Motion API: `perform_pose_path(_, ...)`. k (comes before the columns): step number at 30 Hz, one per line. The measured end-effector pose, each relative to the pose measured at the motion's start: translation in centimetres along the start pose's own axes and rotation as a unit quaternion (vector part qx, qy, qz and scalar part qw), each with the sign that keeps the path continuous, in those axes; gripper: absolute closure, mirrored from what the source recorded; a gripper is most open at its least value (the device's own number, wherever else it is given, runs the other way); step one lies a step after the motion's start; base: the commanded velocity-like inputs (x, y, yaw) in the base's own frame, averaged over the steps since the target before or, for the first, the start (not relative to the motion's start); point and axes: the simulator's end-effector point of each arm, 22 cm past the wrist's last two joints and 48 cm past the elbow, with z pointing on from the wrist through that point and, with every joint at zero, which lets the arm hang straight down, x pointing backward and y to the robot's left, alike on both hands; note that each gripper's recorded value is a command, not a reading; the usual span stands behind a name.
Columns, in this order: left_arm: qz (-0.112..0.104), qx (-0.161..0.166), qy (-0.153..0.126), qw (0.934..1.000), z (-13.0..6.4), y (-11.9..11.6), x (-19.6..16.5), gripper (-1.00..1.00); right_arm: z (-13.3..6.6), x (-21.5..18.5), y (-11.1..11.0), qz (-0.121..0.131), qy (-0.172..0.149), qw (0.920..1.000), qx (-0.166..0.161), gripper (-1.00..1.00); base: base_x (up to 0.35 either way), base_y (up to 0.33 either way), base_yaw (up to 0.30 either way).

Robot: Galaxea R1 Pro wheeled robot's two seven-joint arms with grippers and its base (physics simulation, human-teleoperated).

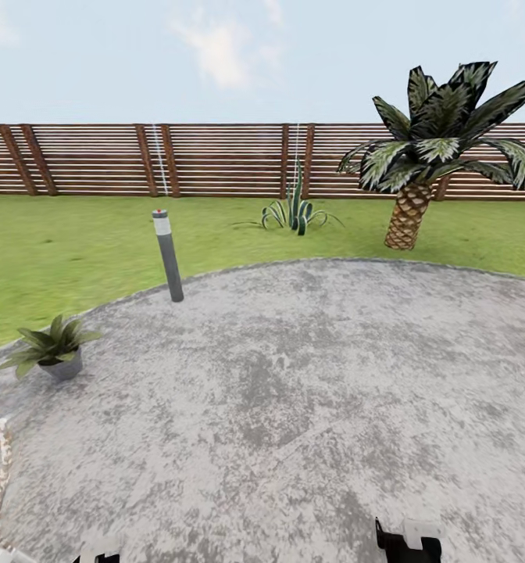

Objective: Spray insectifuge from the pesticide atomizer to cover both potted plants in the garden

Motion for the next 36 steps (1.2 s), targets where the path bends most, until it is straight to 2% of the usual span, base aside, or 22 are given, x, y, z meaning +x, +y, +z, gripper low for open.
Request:
perform_pose_path(12,0.000,0.000,0.000,1.0000,0.00,0.00,0.01,1.00,-0.01,0.01,0.11,0.000,0.000,1.0000,-0.001,-1.00,0.299,-0.136,0.024)
perform_pose_path(28,0.000,0.000,0.000,1.0000,0.00,0.01,0.01,1.00,-0.02,0.03,0.21,0.000,0.000,1.0000,-0.002,-1.00,0.298,-0.138,0.265)
perform_pose_path(36,0.000,0.000,0.000,1.0000,0.00,0.02,-0.01,1.00,-0.02,0.03,0.23,0.000,0.000,1.0000,-0.002,-1.00,0.336,-0.020,0.277)
